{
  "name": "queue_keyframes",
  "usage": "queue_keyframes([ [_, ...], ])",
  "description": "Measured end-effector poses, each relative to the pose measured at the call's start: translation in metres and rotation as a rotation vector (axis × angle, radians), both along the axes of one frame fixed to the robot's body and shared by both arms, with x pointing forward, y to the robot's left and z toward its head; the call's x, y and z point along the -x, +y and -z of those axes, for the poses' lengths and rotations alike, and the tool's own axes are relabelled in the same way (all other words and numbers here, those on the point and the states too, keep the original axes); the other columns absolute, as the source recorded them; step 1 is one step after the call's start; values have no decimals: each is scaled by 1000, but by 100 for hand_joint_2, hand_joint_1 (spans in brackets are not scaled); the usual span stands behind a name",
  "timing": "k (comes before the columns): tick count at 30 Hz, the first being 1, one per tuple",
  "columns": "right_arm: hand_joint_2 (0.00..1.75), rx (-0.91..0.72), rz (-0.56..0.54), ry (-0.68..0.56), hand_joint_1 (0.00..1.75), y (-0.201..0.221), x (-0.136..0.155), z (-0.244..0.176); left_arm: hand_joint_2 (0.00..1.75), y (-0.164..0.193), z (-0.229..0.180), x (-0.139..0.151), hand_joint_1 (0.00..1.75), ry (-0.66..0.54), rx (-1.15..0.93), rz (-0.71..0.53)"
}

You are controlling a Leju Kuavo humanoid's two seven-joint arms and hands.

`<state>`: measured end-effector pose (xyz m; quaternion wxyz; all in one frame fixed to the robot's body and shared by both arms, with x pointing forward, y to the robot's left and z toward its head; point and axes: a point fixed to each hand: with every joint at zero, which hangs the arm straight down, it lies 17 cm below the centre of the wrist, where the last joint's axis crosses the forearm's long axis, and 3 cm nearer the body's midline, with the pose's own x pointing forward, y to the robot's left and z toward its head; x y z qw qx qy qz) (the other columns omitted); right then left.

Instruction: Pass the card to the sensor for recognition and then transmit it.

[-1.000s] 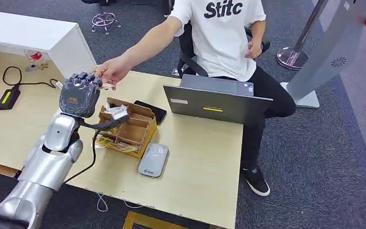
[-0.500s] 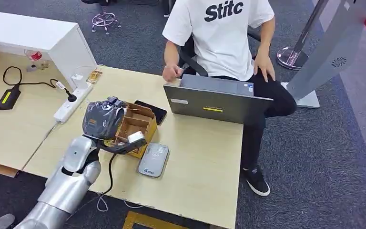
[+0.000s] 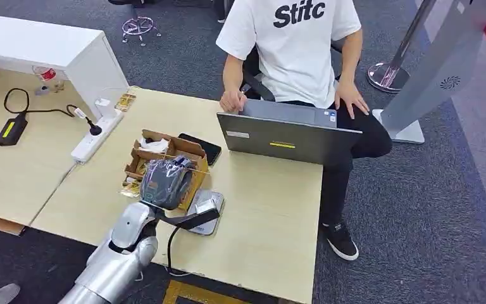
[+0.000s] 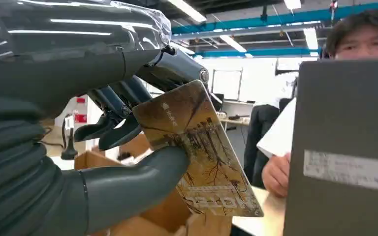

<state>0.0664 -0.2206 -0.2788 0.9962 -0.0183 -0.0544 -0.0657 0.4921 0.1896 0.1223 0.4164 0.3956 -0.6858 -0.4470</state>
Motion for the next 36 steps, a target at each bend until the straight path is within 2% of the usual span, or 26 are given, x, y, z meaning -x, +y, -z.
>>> queue_keyframes([
  [20, 175, 3, -16, -10, 0, 0, -1, 0, 175, -31, 61, 26, 175, 136, 7, 64],
  [36, 175, 0, -25, -19, 0, 3, -2, -1, 175, -32, 85, 30, 175, 199, -16, 64],
])
